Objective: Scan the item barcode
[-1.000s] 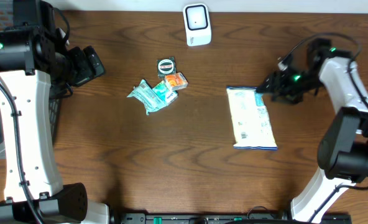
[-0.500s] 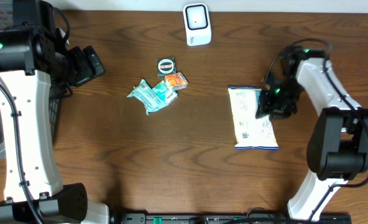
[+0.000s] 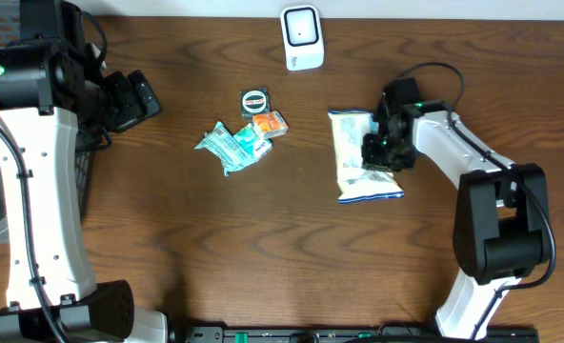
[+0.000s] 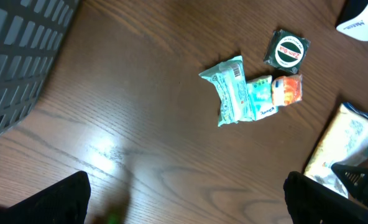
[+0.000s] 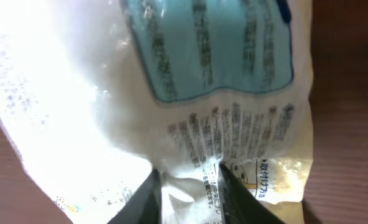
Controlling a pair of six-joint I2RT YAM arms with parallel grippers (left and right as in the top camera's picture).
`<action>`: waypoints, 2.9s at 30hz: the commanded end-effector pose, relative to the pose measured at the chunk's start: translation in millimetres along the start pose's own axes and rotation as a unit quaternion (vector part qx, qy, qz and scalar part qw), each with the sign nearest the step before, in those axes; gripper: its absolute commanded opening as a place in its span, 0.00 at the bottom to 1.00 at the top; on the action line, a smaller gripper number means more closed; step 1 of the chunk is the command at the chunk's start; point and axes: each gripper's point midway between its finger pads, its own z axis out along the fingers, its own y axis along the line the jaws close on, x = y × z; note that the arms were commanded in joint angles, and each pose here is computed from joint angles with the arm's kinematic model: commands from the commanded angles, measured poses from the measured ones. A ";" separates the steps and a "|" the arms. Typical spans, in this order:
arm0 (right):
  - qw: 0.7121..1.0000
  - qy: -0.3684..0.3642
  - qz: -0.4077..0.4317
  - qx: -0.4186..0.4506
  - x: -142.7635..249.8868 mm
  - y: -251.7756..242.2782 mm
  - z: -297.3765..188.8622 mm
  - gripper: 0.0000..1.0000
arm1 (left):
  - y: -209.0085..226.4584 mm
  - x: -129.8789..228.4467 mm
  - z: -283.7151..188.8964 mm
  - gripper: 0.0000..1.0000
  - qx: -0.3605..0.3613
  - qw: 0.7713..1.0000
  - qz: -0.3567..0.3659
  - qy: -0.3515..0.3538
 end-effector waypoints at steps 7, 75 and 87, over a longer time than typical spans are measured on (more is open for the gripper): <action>0.999 0.033 -0.005 0.012 -4.5 17.6 -40.1 0.19 | 1.1 -0.5 -4.9 0.98 0.000 1.000 0.000 -0.007; 0.989 0.067 -0.015 0.132 24.9 -12.2 1.6 0.65 | 1.1 -0.5 -4.9 0.98 0.000 1.000 0.000 -0.007; 0.999 0.010 -0.020 -0.042 -42.1 -3.1 -54.5 0.99 | 1.1 -0.5 -4.9 0.98 0.000 1.000 0.000 -0.007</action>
